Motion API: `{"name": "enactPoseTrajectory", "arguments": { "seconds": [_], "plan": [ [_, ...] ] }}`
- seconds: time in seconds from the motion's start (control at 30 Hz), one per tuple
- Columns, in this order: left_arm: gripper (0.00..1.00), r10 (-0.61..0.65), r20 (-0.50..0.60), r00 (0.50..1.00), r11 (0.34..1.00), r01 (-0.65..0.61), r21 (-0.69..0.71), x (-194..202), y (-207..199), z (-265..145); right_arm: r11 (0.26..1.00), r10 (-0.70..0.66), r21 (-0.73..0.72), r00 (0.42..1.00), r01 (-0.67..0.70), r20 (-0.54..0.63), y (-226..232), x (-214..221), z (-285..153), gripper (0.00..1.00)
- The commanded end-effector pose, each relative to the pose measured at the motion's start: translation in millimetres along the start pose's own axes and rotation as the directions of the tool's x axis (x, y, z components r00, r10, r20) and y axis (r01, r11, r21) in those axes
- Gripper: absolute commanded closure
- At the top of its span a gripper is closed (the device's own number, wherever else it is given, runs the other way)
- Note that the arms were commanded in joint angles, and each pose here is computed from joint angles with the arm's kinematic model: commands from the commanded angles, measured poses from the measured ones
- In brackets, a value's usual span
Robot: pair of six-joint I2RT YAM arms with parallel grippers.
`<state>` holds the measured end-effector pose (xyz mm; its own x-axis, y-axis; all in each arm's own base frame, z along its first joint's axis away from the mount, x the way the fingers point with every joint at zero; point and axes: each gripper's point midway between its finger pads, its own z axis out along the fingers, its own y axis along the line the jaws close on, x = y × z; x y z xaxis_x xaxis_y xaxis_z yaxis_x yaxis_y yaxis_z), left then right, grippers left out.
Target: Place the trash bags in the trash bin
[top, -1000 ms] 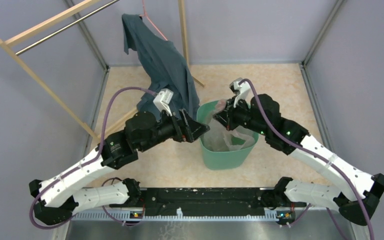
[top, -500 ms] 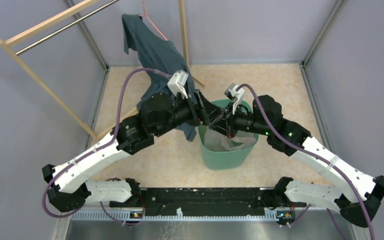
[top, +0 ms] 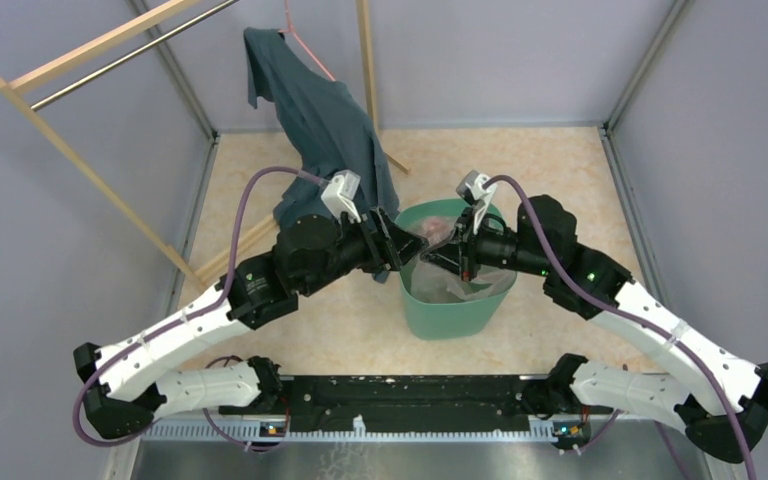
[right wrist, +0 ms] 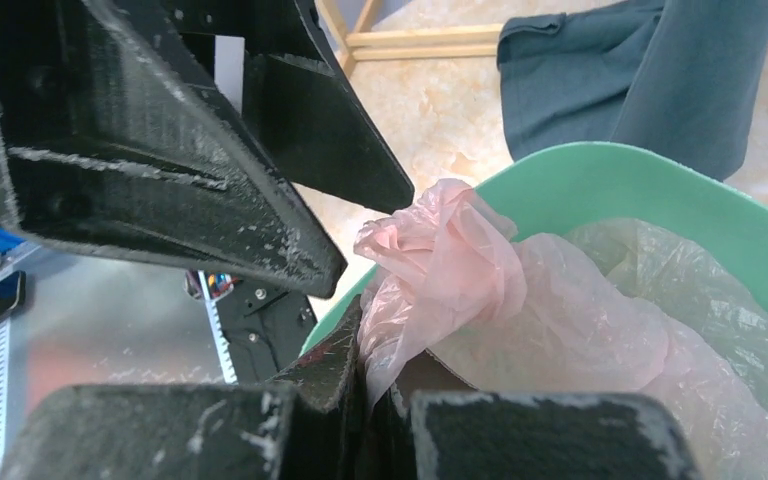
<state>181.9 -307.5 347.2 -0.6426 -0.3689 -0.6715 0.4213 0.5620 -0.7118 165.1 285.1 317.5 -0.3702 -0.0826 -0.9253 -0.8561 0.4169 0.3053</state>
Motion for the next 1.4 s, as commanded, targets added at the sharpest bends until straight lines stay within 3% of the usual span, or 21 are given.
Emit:
{"name": "enactPoseTrajectory", "arguments": {
  "seconds": [0.0,0.27,0.33,0.43,0.5,0.67,0.73,0.93,1.27,1.37],
  "plan": [
    [0.27,-0.03,0.09,0.995,0.999,0.026,0.044,-22.0,-12.7,-4.7,0.998,-0.037,-0.05,0.997,0.041,0.066,11.9,-14.6,-5.2,1.0],
    [0.25,0.009,0.012,1.0,0.993,-0.01,0.119,-12.3,-39.2,26.5,0.997,-0.028,-0.068,0.999,0.031,0.045,13.4,-7.2,-3.6,1.0],
    [0.35,0.025,0.021,0.999,0.993,-0.027,0.115,-13.5,-38.5,29.0,0.997,-0.024,-0.069,0.999,0.027,0.042,13.6,-6.3,-3.7,1.0],
    [0.6,0.049,0.053,0.997,0.993,-0.055,0.103,-19.2,-34.6,25.3,0.998,-0.01,-0.057,1.0,0.012,0.028,11.9,-2.6,-5.0,1.0],
    [0.76,0.094,0.066,0.993,0.984,-0.103,0.147,-18.9,-38.6,19.4,1.0,0.003,-0.022,1.0,-0.002,0.017,6.9,0.1,-7.8,0.93],
    [1.0,0.186,0.094,0.978,0.941,-0.205,0.269,-12.5,-49.6,5.9,0.999,0.021,0.042,0.999,-0.019,-0.031,2.6,5.2,-24.4,0.63],
    [1.0,0.194,0.108,0.975,0.919,-0.219,0.328,-8.3,-54.7,0.2,0.995,0.025,0.103,0.998,-0.019,-0.057,-2.7,4.4,-36.3,0.52],
    [1.0,0.193,0.155,0.969,0.885,-0.24,0.398,-1.4,-52.2,-16.9,0.957,0.005,0.291,0.999,0.01,-0.051,-16.5,-13.0,-87.3,0.31],
    [1.0,0.141,0.183,0.973,0.876,-0.208,0.436,1.1,-47.4,-32.3,0.946,-0.031,0.324,0.999,0.022,0.021,-17.3,-28.7,-102.6,0.25],
    [1.0,0.137,0.179,0.974,0.881,-0.202,0.427,1.0,-45.6,-33.1,0.953,-0.057,0.297,0.998,0.051,0.011,-14.6,-32.6,-95.7,0.1]
  ]
}}
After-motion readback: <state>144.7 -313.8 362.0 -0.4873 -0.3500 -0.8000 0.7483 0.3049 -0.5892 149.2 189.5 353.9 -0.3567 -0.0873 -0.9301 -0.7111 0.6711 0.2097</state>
